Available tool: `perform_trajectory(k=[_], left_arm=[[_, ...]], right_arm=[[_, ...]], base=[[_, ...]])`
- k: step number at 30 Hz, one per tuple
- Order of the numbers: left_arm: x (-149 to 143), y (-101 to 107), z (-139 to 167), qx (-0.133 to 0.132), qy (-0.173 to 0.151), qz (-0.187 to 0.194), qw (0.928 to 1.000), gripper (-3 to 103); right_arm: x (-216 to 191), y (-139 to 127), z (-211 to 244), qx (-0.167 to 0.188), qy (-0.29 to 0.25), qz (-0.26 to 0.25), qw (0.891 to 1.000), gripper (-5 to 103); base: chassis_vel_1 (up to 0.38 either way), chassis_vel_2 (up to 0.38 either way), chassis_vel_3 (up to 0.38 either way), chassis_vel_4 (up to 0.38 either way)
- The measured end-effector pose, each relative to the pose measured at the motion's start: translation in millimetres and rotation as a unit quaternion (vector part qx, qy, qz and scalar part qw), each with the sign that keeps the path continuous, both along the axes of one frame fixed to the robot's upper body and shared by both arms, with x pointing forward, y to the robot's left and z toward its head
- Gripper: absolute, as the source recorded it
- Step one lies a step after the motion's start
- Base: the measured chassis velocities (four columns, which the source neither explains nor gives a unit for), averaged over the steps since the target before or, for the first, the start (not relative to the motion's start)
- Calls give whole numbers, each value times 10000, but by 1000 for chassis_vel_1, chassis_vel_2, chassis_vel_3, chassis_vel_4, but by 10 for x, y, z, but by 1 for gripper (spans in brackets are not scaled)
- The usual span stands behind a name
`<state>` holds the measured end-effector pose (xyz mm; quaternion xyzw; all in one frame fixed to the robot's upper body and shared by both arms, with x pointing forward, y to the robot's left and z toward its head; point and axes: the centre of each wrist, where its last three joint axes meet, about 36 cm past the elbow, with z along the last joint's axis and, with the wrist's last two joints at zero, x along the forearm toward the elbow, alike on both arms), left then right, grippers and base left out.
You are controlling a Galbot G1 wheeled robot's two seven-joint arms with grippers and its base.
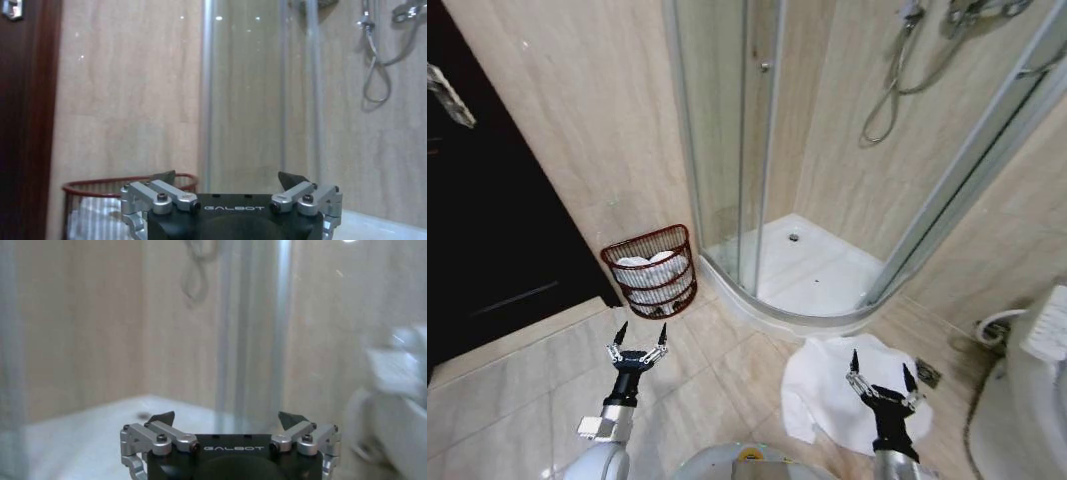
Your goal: Discard the used towel into the hamper.
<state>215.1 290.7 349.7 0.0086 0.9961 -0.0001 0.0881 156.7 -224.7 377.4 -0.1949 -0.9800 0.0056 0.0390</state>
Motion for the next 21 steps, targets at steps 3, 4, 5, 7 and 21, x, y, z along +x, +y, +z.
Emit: perform_trajectory(k=[3, 4, 5, 7, 21], left_arm=[[-6, -18, -6, -16, -8, -22, 10000, 100], [-7, -25, -10, -20, -2, -36, 10000, 100], [-7, -29, -10, -19, -1, -44, 10000, 100], [-6, -36, -12, -19, 1, -55, 10000, 100], [15, -174, -1, -38, 121, -161, 9998, 100]], right_arm=[[10, -201, -282, -17, 267, -148, 9995, 100], [10, -340, -433, 28, 403, -79, 9992, 100], [7, -442, -526, 102, 507, -18, 9987, 100], [5, -534, -605, 169, 607, 52, 9980, 100], [474, -1483, -1531, 616, 1873, 569, 9787, 100]], base=[[-184, -162, 206, 222], [-132, 0, 132, 40], [-65, 0, 132, 18], [-65, -9, 68, 18], [40, 6, -43, -15]])
